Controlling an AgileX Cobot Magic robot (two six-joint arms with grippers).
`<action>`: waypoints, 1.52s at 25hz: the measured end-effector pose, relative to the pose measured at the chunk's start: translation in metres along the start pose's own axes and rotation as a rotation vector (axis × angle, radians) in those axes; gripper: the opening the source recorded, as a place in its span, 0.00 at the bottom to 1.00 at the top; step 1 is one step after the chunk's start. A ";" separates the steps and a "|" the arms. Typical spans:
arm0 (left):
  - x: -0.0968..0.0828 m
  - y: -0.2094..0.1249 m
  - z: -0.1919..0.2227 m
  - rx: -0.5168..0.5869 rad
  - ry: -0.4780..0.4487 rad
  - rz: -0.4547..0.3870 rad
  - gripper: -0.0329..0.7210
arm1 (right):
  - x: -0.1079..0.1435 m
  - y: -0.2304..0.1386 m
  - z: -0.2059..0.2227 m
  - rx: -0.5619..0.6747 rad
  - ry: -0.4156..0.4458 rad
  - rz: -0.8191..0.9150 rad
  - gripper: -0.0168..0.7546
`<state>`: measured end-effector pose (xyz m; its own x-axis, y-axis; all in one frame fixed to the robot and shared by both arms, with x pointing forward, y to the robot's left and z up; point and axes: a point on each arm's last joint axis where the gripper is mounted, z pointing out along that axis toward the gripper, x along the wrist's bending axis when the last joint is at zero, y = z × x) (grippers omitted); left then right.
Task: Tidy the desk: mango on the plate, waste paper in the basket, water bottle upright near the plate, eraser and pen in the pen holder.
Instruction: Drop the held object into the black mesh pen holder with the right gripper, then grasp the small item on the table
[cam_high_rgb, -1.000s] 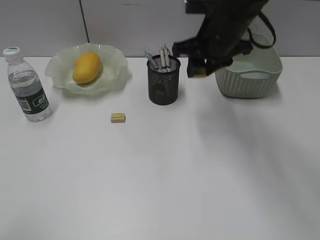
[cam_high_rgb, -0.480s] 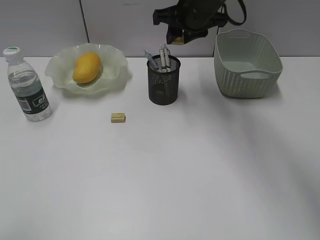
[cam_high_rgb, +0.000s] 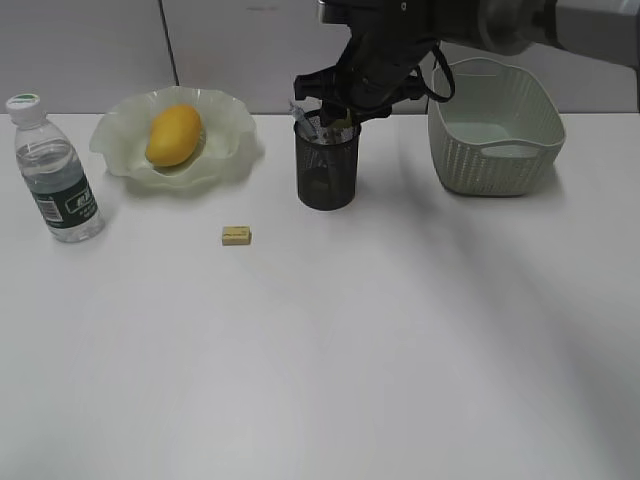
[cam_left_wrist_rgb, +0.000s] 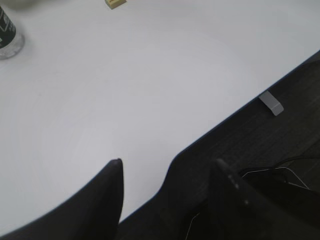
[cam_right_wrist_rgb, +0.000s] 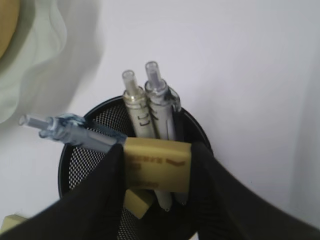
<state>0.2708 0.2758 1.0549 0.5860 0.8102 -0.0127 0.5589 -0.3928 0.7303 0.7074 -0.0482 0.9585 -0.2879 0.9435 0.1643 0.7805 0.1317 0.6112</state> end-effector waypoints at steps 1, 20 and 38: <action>0.000 0.000 0.000 0.000 0.000 0.000 0.59 | 0.000 0.000 0.000 -0.004 0.001 -0.002 0.43; 0.000 0.000 0.000 0.000 0.000 0.000 0.59 | 0.009 0.026 -0.074 -0.003 0.005 -0.165 0.79; 0.000 0.000 0.000 0.000 0.000 0.000 0.59 | 0.004 -0.011 -0.136 0.363 -0.055 -0.218 0.79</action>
<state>0.2708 0.2758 1.0549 0.5860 0.8102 -0.0127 0.5589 -0.3928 0.7303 0.6224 -0.0872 1.0580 -0.4453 0.8953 0.0137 0.8522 0.4190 0.3134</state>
